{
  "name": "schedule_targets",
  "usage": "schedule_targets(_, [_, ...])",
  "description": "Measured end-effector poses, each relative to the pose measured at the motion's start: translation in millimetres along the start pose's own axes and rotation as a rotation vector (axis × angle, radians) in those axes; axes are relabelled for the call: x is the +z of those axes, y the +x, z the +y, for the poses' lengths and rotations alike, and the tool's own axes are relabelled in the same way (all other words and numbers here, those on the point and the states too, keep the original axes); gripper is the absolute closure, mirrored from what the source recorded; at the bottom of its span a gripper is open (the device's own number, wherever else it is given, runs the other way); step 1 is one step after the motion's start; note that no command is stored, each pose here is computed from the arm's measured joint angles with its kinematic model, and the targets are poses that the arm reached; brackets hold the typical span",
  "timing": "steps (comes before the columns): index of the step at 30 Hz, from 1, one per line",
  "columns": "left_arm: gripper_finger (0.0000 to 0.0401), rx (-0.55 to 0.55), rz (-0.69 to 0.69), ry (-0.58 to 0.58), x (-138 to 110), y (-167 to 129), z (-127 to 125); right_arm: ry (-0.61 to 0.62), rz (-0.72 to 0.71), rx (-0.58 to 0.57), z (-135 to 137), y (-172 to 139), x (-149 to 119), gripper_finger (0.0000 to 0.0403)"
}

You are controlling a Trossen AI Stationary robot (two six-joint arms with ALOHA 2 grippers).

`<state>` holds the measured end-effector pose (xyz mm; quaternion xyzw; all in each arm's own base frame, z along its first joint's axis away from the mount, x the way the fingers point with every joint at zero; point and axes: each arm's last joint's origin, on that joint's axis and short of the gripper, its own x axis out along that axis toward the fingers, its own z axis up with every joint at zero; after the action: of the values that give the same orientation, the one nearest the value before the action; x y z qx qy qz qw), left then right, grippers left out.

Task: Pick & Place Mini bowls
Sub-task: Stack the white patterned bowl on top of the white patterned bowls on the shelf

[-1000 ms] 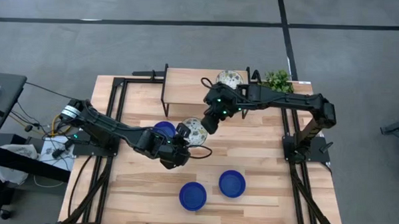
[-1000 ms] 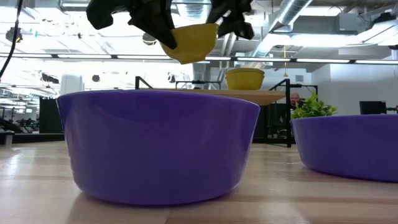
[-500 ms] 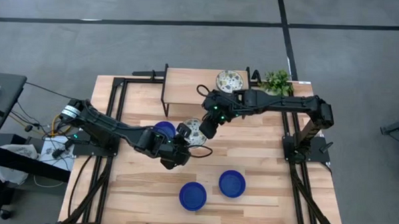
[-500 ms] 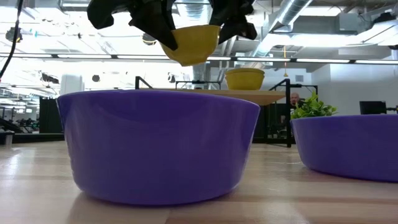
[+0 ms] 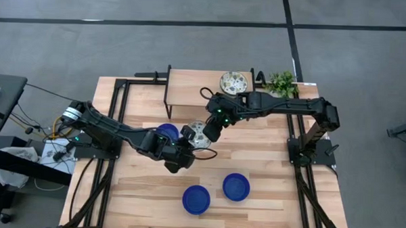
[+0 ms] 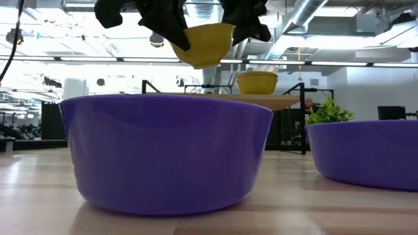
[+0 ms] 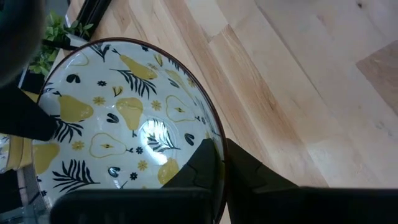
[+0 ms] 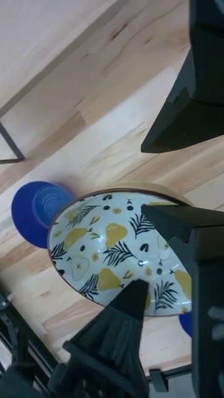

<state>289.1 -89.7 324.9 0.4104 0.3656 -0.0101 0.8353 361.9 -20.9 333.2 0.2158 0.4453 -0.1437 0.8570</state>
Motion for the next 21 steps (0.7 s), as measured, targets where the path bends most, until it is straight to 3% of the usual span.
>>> schedule_targets(8, [0.0392,-0.022,-0.012,0.010,-1.6,3.4,3.5,0.008,0.067,-0.024,1.8,24.8,-3.0,0.0270])
schedule_targets(21, [0.0392,-0.036,-0.026,-0.001,-1.8,4.0,5.0,-0.020,0.045,-0.039,5.0,10.9,5.2,0.0332])
